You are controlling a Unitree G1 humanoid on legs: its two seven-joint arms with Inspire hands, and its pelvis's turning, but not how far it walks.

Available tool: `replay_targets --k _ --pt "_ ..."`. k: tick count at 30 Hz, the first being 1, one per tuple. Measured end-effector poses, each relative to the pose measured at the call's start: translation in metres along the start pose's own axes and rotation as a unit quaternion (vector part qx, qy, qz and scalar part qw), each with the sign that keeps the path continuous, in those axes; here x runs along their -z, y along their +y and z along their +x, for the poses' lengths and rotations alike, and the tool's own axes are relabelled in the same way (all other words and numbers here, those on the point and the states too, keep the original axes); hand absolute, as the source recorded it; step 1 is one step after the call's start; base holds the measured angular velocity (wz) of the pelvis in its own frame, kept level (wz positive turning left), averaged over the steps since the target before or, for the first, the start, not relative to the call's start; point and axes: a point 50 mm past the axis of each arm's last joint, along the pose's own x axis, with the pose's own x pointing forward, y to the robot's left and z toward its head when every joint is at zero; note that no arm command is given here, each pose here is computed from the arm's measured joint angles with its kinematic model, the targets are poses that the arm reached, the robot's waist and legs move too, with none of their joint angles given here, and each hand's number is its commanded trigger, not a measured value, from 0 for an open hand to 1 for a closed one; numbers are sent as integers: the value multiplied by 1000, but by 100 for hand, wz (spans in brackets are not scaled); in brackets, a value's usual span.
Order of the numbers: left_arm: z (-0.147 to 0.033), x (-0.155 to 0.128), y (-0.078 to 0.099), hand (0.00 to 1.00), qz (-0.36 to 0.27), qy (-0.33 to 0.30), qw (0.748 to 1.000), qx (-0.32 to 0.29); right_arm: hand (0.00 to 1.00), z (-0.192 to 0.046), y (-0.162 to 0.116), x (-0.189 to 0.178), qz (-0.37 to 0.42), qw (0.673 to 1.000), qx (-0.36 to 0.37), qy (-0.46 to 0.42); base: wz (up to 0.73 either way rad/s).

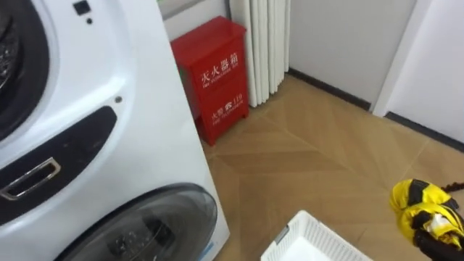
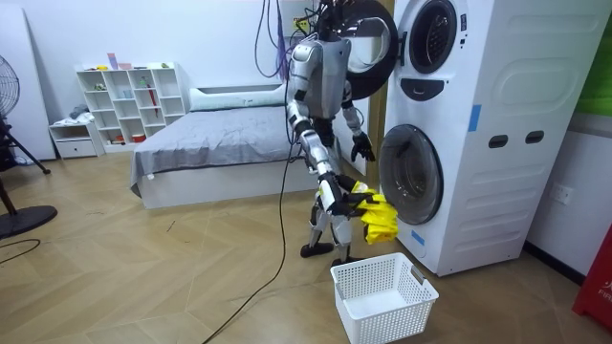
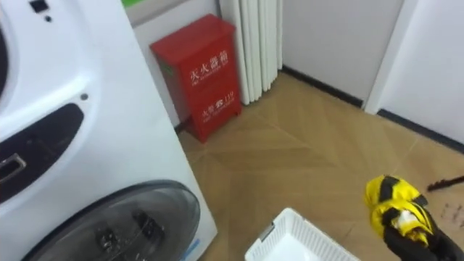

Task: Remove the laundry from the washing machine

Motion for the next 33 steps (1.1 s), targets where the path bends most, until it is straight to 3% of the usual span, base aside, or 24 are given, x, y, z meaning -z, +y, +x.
replay_targets --k 10,20,21,22,23,33 --pt "0 -15 -12 0 -6 -37 999 18 100 7 3 19 -23 999 33 31 7" --pt "-1 -20 -27 0 4 -50 998 41 100 7 22 32 -56 997 0 51 12" --pt "-1 -20 -27 0 6 -52 998 43 70 6 23 35 -55 997 -1 54 20" --pt "-1 -21 -28 0 8 -54 998 44 6 6 23 36 -53 997 0 55 25" --pt "-1 -22 -29 0 7 -55 997 46 0 6 23 39 -54 997 2 60 21" --pt "-1 -18 -32 0 7 -46 998 52 0 5 21 42 -56 996 8 65 9"
